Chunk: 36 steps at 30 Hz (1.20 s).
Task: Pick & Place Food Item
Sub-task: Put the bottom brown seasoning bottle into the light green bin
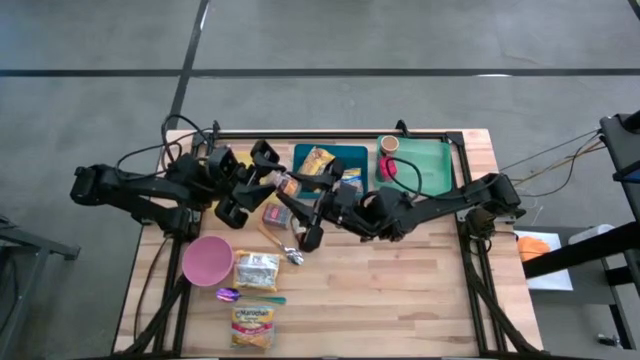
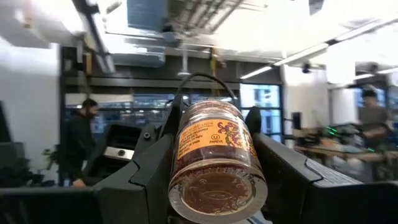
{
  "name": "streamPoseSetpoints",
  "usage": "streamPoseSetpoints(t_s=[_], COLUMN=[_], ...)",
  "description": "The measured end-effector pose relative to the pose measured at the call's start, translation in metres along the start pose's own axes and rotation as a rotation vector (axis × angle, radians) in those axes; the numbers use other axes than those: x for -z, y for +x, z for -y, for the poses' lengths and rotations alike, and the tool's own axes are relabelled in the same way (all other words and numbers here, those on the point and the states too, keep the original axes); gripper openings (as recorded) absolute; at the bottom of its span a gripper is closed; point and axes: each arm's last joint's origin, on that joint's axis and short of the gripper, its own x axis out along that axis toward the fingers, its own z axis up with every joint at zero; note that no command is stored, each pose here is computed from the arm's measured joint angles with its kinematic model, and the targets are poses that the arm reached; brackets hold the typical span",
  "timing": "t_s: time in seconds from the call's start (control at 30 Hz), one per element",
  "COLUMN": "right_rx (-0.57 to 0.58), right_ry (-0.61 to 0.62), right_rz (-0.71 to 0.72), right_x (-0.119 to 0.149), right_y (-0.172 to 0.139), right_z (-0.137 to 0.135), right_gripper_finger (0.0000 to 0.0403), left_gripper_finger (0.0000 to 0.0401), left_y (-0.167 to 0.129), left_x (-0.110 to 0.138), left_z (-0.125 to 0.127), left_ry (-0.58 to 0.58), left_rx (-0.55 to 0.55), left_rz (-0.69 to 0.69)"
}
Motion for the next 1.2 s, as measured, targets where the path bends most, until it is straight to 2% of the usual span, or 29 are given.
streamPoseSetpoints(t_s=[0.13, 0.2, 0.33, 0.73, 0.8, 1.0, 1.1, 1.2], right_rx=[-0.062, -0.063, -0.068, -0.084, -0.075, -0.071, -0.054, -0.036], right_ry=[0.033, 0.034, 0.037, 0.055, 0.072, 0.094, 0.088, 0.093], right_rz=[0.013, 0.013, 0.016, 0.001, -0.003, -0.049, -0.092, -0.157], right_x=[0.0, 0.0003, 0.0, 0.0006, 0.0009, 0.0023, 0.0029, 0.0026], right_y=[0.0004, 0.0007, 0.0008, 0.0002, 0.0002, -0.0011, -0.0027, -0.0052], right_z=[-0.0008, -0.0003, -0.0001, -0.0015, -0.0014, -0.003, -0.0037, -0.0034], right_gripper_finger=[0.0185, 0.0185, 0.0185, 0.0185, 0.0204, 0.0306, 0.0329, 0.0334], left_gripper_finger=[0.023, 0.0222, 0.0178, 0.0178, 0.0178, 0.0178, 0.0178, 0.0178], left_y=[0.0003, 0.0002, -0.0001, -0.0009, -0.0011, -0.0022, -0.0045, -0.0084], left_x=[0.0009, 0.0012, 0.0002, -0.0014, -0.0017, -0.0003, -0.0021, -0.0043], left_z=[0.0007, 0.0005, -0.0007, -0.0005, -0.0003, -0.0004, -0.0005, -0.0011], left_ry=[0.004, 0.006, 0.031, 0.041, 0.032, 0.017, 0.01, 0.004], left_rx=[0.032, 0.03, 0.03, 0.032, 0.034, 0.039, 0.021, 0.003], left_rz=[-0.016, -0.02, -0.018, -0.016, -0.018, -0.055, -0.088, -0.137])
